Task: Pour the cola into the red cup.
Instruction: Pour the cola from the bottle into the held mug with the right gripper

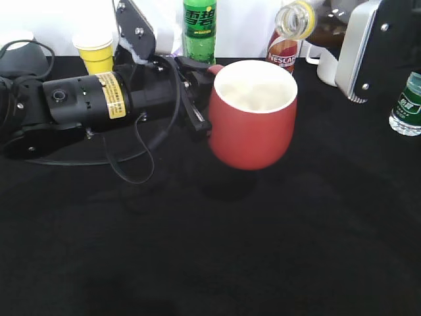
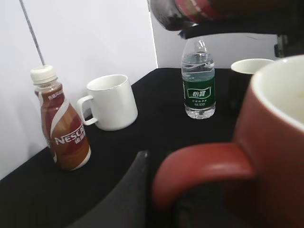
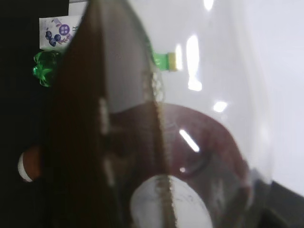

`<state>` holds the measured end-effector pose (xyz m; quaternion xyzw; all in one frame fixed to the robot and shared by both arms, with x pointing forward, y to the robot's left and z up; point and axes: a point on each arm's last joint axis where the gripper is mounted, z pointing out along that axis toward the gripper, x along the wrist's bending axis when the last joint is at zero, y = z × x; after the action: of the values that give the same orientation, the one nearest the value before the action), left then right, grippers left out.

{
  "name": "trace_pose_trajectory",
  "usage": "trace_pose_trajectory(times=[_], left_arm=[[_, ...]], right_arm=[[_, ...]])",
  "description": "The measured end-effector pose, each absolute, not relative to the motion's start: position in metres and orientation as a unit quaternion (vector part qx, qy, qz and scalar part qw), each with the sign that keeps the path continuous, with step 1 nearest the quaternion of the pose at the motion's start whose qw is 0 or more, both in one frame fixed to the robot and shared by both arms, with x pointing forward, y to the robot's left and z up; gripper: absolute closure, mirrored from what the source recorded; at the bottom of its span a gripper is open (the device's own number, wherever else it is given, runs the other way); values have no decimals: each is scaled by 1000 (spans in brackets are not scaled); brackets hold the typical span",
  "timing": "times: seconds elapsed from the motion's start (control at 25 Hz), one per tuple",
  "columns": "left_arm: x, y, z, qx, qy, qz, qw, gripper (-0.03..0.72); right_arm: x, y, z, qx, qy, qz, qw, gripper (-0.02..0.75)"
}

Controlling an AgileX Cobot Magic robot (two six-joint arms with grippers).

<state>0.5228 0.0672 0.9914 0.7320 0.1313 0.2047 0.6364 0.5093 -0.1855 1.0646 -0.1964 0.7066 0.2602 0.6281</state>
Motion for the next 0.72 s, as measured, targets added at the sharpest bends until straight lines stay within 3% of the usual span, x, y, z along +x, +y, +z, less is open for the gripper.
trace_pose_trajectory(times=[0.72], left_arm=[[519,65,989,744,109,193,631,635]], right_arm=[[509,-185,1065,-272,681,190,653,245]])
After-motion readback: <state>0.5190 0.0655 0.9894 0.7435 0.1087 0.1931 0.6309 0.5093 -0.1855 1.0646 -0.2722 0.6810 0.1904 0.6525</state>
